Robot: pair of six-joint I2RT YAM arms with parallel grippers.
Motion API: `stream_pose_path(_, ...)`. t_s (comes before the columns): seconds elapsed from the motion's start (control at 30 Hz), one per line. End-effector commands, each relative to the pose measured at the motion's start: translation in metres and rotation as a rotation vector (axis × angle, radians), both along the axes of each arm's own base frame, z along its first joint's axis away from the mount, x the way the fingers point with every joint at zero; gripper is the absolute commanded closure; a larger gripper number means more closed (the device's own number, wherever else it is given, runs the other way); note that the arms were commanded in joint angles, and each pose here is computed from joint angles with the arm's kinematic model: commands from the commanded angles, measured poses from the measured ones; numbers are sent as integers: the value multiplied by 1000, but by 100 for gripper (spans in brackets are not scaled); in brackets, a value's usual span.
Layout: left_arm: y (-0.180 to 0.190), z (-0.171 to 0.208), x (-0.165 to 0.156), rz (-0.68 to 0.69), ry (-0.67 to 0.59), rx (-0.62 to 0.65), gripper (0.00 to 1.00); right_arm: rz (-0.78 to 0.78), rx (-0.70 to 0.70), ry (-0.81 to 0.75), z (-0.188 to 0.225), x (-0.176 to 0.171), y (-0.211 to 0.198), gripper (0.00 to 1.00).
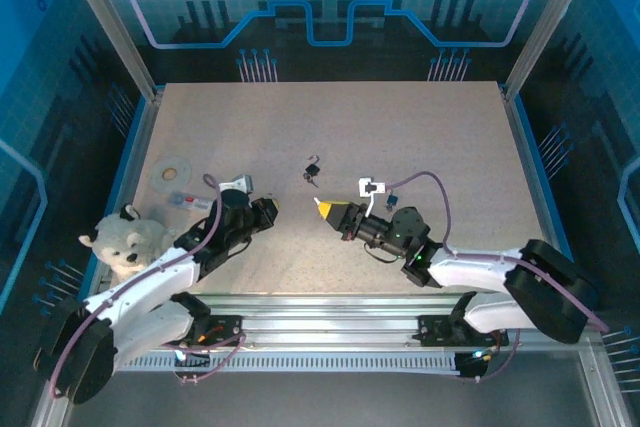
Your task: Lock with the key
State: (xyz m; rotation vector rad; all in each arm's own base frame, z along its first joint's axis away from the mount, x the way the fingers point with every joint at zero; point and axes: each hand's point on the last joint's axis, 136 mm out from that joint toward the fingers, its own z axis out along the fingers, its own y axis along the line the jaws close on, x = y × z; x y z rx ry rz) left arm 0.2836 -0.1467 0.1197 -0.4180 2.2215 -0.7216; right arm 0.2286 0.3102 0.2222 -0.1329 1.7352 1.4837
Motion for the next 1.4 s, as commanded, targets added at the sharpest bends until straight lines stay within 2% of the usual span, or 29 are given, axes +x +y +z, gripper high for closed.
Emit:
stream_pose_path(0.0,0,1,8,-47,8,67,100,-59,-138,-46,-3,8,-9,100)
stream_pose_path(0.23,8,-18,24,-35,40,202,100,-99,-300,-138,5,-4,-30,100)
stream_pose_path(0.73,25,-59,44,-20,179,421,100,-71,-472,-233,-2,-41,-46,100)
stream_pose_path(1.03,19,-83,48,-64,250,419,100,-47,-515,-268,-6,-52,-37,100)
stream_pose_path(1.37,17,-93,50,-88,288,414,100,-25,-515,-287,-8,-60,-30,100)
